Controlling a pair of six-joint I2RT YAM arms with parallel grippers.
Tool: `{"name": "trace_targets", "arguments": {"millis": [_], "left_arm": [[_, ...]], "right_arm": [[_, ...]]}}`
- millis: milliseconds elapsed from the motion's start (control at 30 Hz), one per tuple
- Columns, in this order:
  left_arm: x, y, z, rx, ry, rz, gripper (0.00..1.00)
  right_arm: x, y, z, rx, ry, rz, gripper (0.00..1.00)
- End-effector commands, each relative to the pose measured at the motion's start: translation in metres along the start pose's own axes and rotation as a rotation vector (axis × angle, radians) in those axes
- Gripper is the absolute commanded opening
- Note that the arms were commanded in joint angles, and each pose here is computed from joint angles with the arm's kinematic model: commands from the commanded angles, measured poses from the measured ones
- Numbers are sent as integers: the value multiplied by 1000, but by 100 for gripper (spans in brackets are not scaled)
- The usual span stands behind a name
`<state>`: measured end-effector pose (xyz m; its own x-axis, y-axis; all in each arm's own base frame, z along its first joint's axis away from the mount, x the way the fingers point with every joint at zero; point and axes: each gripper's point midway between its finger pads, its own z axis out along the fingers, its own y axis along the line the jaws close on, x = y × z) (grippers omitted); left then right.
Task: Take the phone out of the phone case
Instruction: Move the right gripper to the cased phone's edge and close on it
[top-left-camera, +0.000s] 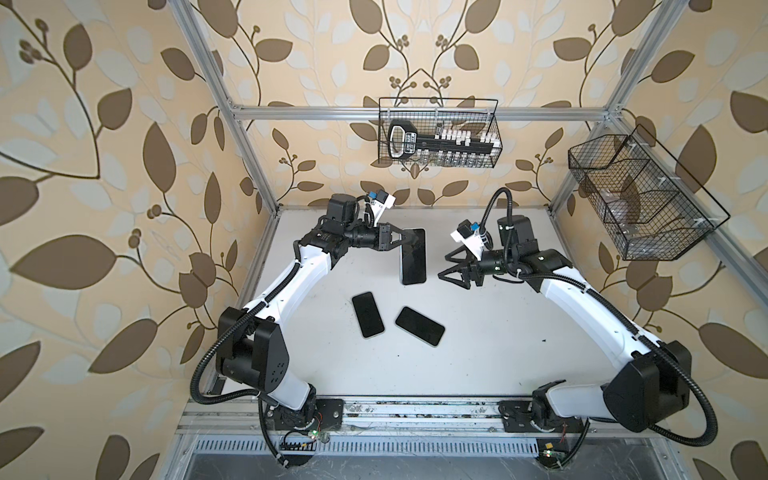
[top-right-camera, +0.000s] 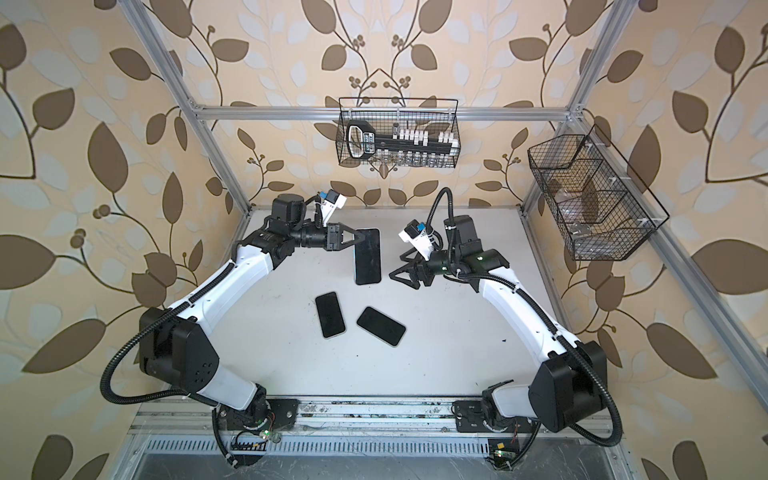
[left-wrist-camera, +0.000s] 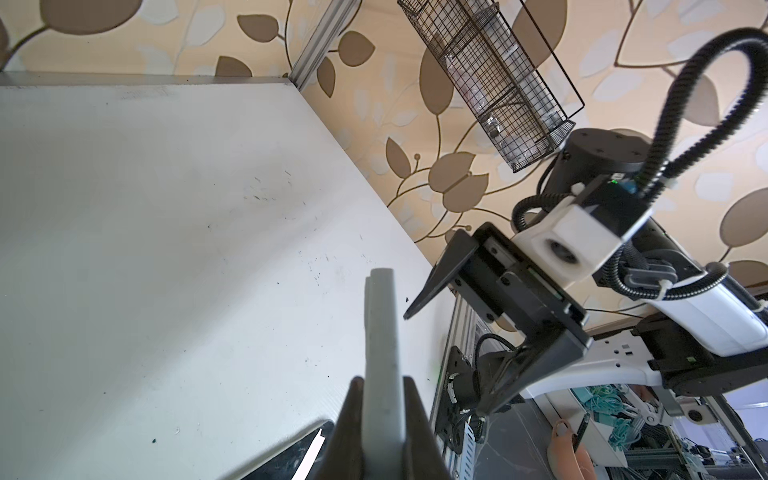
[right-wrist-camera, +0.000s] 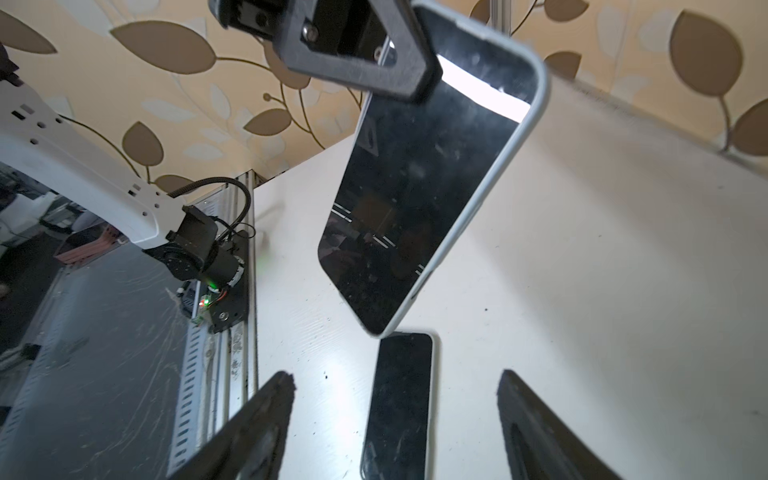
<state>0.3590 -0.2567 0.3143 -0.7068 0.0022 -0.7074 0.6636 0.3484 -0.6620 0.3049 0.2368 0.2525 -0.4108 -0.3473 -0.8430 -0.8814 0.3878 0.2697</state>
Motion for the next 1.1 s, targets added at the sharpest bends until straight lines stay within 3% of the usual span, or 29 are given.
{"name": "trace_targets", "arguments": {"millis": [0, 433, 1067], "left_arm": [[-36, -42, -14, 101, -90, 176, 0], [-33, -49, -15, 137, -92, 167, 0], [-28, -56, -13, 159, -88, 155, 0]], "right_arm": [[15, 12, 10, -89, 71, -21, 71], [13, 16, 43, -169, 109, -42, 57], [8, 25, 54, -258, 116, -31, 39]]}}
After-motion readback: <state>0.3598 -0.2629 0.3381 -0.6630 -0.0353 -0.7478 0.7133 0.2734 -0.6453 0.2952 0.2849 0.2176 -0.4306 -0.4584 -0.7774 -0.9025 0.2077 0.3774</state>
